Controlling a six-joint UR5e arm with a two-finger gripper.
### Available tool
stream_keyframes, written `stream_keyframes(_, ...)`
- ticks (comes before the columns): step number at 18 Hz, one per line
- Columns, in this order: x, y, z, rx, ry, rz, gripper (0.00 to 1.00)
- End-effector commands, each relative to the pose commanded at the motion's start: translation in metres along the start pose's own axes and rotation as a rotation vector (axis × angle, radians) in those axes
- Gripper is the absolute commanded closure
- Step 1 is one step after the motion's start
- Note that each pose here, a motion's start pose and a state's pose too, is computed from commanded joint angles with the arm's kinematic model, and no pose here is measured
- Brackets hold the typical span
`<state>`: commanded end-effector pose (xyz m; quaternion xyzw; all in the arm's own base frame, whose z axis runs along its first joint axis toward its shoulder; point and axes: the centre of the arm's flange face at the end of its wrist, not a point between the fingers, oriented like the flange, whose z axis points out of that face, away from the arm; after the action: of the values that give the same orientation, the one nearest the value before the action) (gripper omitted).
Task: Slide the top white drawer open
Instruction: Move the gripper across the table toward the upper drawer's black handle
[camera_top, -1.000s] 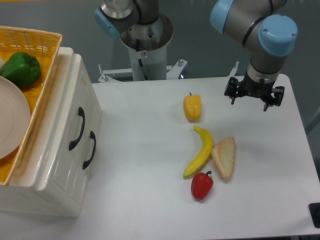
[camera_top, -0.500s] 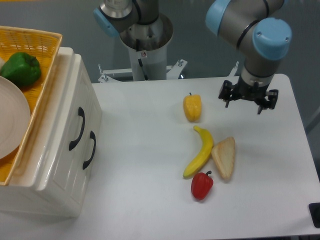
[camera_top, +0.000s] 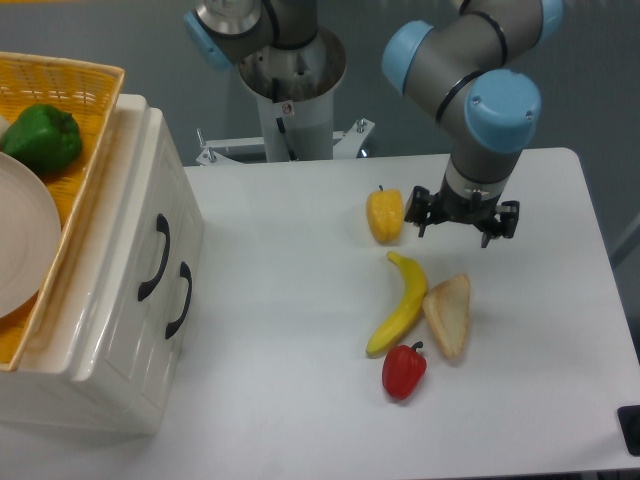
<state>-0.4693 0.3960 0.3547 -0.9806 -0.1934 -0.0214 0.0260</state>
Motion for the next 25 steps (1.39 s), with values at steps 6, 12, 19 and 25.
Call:
stream_keyframes(6, 0.033, -0.02, 0.002, 0.017, 0.026, -0.097, 0.0)
stream_keyframes(12, 0.065, -0.045, -0.008, 0.084, 0.021, -0.072, 0.0)
stream_keyframes(19, 0.116, -0.056, -0.01, 0.085, 0.101, -0.108, 0.0)
stream_keyframes(25, 0.161, -0.057, -0.019, 0.068, 0.193, -0.117, 0.0)
